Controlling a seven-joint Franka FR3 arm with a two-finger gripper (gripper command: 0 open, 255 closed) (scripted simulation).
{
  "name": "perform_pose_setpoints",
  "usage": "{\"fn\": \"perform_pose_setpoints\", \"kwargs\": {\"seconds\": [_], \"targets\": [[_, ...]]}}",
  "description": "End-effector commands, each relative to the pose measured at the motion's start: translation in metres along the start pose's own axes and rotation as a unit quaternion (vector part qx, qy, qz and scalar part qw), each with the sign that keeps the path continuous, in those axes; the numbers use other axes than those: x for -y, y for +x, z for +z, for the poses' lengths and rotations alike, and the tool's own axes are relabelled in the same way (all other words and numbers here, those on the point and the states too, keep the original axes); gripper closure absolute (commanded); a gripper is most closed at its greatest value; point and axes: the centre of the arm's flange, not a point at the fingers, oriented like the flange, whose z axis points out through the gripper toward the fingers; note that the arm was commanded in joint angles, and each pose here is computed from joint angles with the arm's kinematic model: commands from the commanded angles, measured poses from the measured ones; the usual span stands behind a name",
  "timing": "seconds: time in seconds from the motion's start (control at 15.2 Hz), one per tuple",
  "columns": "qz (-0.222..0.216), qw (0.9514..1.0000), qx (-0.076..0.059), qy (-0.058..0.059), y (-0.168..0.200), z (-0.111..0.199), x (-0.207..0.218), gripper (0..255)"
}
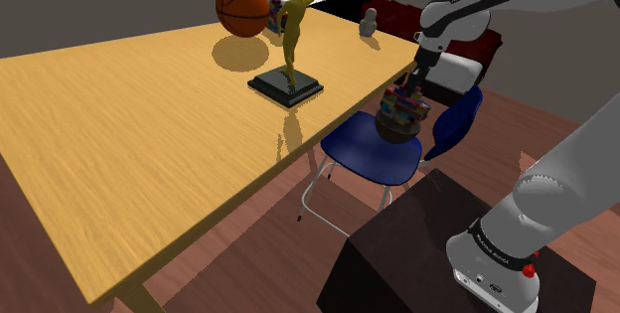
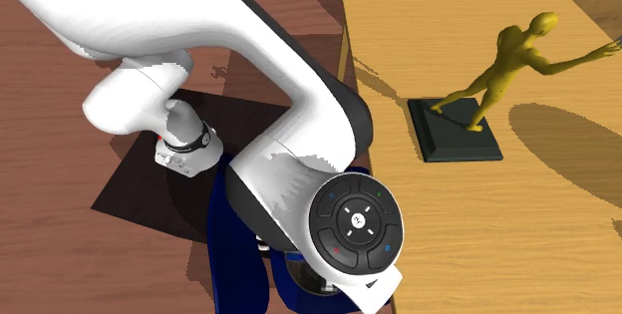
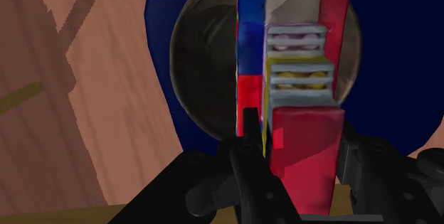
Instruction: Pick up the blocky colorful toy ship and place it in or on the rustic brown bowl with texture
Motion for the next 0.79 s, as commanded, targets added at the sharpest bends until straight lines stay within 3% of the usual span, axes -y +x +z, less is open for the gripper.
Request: {"fn": "perform_pose_setpoints", "kwargs": {"seconds": [0.0,0.33,0.4,0.73], "targets": [[0.000,1.0000,-0.001,-0.001,-0.0004,0.0011,-0.0004,255],[0.000,1.0000,-0.001,-0.001,-0.0004,0.0011,-0.0004,255],[0.000,1.0000,-0.001,-0.001,-0.0004,0.0010,-0.0003,0],[0.000,1.0000,-0.001,-0.001,-0.0004,0.0011,-0.0004,0]]}}
